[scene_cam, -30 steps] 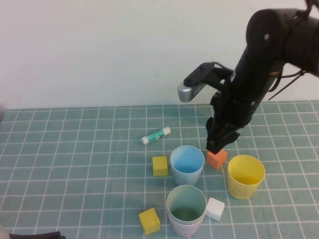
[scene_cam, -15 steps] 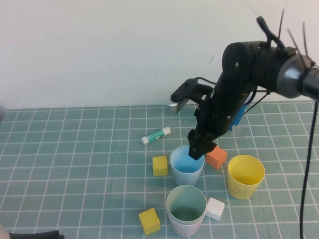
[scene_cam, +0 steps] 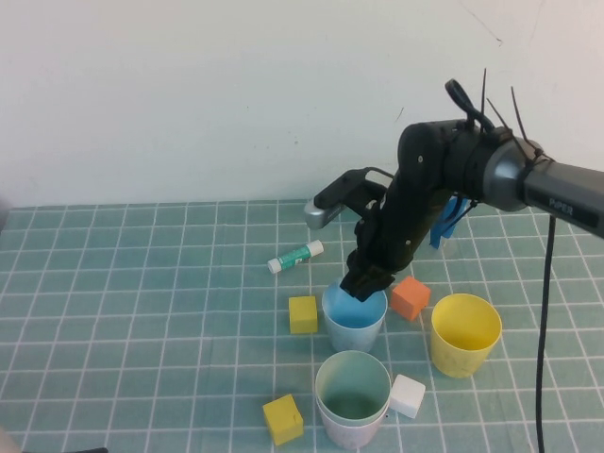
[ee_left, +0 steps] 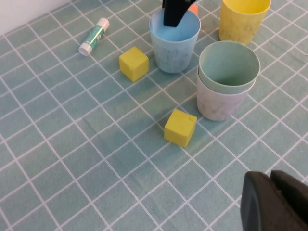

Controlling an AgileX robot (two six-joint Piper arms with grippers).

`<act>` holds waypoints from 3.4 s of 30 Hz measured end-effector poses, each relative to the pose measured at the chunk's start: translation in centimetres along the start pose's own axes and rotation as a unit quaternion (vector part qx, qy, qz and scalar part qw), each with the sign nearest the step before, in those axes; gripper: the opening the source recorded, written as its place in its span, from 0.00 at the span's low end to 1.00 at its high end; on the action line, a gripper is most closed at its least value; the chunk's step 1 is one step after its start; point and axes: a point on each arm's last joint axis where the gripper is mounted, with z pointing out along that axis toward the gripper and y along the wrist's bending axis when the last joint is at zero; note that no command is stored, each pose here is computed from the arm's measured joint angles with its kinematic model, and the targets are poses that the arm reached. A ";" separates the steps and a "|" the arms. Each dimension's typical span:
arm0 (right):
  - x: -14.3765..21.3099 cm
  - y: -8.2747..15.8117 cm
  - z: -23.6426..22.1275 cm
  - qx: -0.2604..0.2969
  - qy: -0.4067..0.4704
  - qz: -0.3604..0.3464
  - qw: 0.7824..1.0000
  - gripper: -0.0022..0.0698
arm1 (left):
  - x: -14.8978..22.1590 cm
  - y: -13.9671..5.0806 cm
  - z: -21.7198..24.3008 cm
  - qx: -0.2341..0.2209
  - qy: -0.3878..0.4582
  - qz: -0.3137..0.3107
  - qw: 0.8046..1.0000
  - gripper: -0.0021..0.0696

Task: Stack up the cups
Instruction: Pick up the blue cup, then place the blue cup on the yellow cup, then pick up the yellow cup, then place the yellow cup on the green cup

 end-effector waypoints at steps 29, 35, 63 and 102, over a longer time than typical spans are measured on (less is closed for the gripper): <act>5.7 1.4 -16.0 0.089 0.034 -0.018 0.995 0.05 | 0.4 -0.3 -0.1 0.014 0.021 -0.018 1.000 0.03; 8.7 -1.4 -13.1 0.075 0.024 0.049 0.996 0.05 | 0.4 -0.2 -0.1 0.013 0.021 -0.018 1.000 0.03; 9.6 -3.1 -10.0 0.052 0.024 0.123 0.991 0.60 | 0.2 0.1 -0.1 -0.004 0.006 0.003 1.000 0.03; 7.9 6.5 -18.0 0.044 -0.016 -0.012 0.999 0.12 | 0.4 -0.1 -0.1 0.006 0.017 -0.028 0.999 0.03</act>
